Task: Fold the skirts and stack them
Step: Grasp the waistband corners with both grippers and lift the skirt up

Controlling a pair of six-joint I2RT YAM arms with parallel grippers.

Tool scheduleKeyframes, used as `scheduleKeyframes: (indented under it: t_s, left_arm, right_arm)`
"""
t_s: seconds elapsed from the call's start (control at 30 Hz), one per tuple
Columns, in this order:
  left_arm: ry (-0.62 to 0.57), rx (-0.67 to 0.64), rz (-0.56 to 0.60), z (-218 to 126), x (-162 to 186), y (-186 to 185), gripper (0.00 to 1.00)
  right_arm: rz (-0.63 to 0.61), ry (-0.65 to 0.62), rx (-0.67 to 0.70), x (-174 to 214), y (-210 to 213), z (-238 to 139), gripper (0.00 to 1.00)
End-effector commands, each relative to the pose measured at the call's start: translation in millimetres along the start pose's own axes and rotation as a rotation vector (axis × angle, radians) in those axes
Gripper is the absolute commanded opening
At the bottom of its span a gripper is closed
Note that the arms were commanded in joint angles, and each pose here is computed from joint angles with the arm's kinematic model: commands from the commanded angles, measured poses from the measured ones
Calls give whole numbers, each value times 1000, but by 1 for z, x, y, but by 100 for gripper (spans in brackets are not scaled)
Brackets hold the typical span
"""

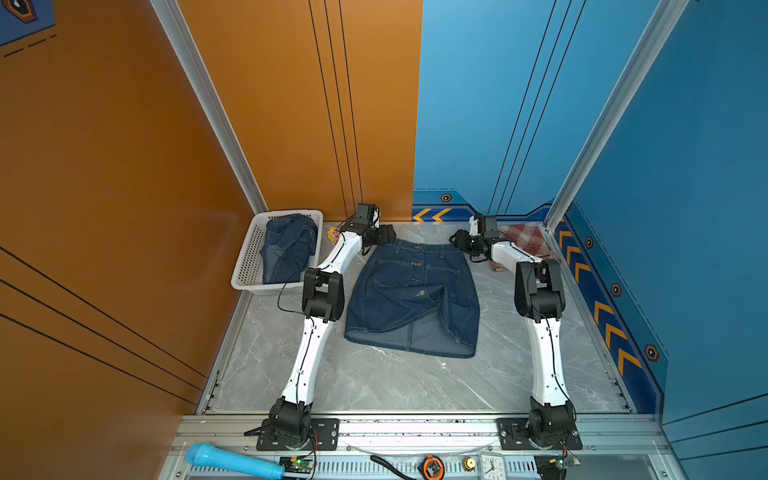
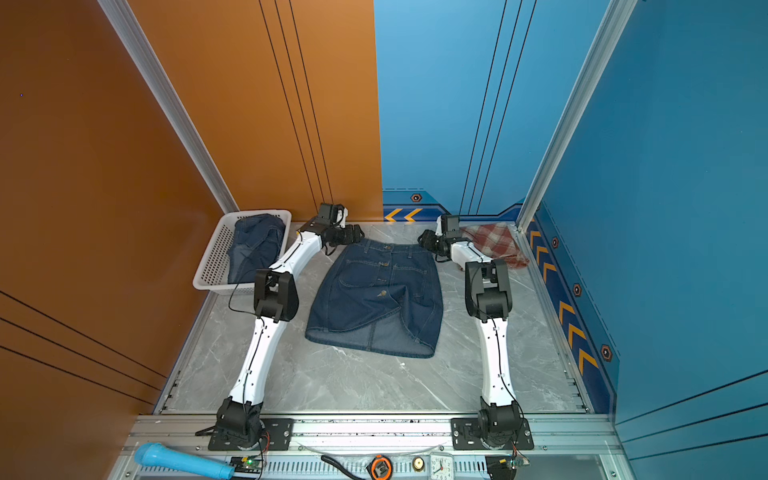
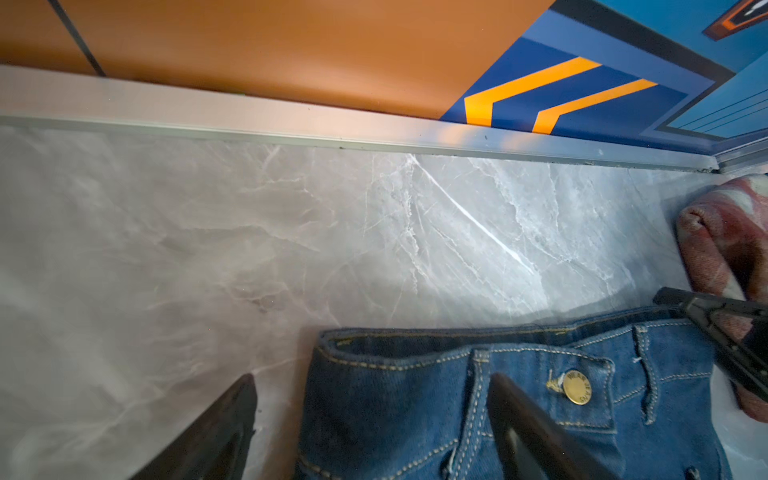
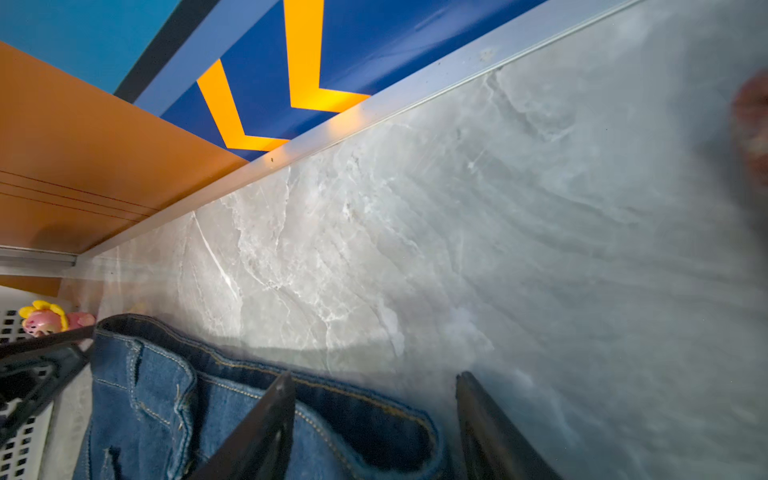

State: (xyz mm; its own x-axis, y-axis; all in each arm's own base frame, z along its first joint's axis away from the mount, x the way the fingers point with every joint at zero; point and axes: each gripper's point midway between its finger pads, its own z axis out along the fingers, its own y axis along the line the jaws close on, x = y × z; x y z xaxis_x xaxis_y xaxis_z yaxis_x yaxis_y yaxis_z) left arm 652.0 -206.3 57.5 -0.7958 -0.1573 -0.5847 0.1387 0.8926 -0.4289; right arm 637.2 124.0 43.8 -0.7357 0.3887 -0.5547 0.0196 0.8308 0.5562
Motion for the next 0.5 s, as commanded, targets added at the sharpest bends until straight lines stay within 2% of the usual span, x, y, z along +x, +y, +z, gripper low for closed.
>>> scheduleKeyframes:
  t_s: [0.0, 0.13, 0.17, 0.33, 0.4, 0.47]
  left_arm:
    - [40, 53, -71, 10, 10, 0, 88]
    - [19, 68, -149, 17, 6, 9, 76]
    - [10, 78, -166, 20, 4, 9, 70]
    - [-13, 135, -167, 22, -5, -5, 20]
    - [-37, 139, -149, 12, -15, -11, 1]
    - [-72, 150, -132, -3, -31, -20, 0]
  right_arm:
    - [25, -7, -46, -3, 6, 4, 58]
    - [39, -7, -62, -1, 4, 10, 41]
    - [44, -9, -70, -3, 4, 12, 36]
    - [32, -32, -114, -15, 17, 8, 6]
    - [8, -55, -124, -25, 26, 1, 0]
    - [-21, -88, -135, -38, 38, -12, 0]
